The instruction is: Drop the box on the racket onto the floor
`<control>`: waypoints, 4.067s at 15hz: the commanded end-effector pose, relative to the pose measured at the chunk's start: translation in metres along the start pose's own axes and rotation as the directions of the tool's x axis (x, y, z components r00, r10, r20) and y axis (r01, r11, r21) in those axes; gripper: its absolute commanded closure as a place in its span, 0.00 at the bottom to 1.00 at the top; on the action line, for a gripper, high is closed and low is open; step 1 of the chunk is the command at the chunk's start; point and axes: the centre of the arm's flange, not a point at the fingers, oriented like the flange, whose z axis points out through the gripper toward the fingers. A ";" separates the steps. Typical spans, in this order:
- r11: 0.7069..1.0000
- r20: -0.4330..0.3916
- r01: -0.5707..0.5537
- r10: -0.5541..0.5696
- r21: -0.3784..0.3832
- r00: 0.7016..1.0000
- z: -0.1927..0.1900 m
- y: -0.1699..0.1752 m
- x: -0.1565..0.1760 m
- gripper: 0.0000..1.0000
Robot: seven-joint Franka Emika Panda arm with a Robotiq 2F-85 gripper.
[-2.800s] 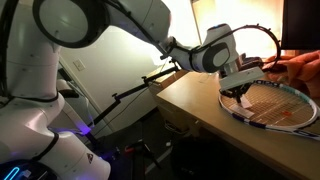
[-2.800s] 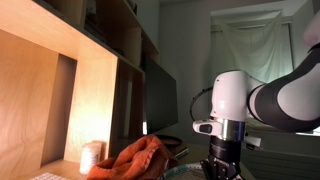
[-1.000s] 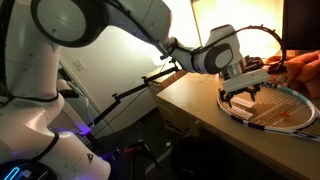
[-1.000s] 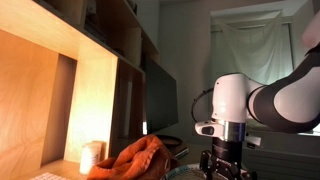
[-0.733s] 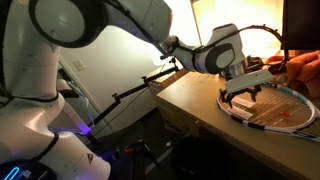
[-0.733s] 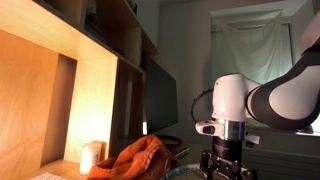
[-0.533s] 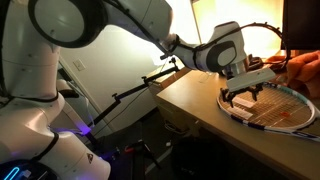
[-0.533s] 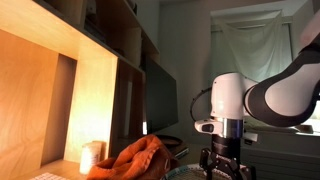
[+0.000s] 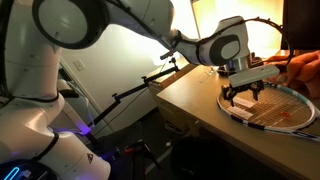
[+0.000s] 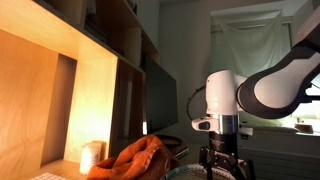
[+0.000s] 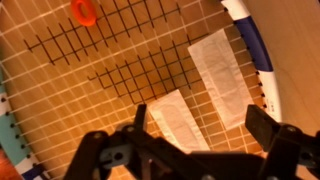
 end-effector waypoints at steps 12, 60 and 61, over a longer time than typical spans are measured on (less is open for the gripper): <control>0.993 -0.002 0.103 -0.103 0.048 0.995 0.012 0.028 0.009 0.00; 0.945 -0.025 0.240 -0.252 -0.223 0.967 -0.049 -0.063 0.083 1.00; 0.941 -0.025 0.252 -0.265 -0.224 0.964 -0.049 -0.067 0.088 1.00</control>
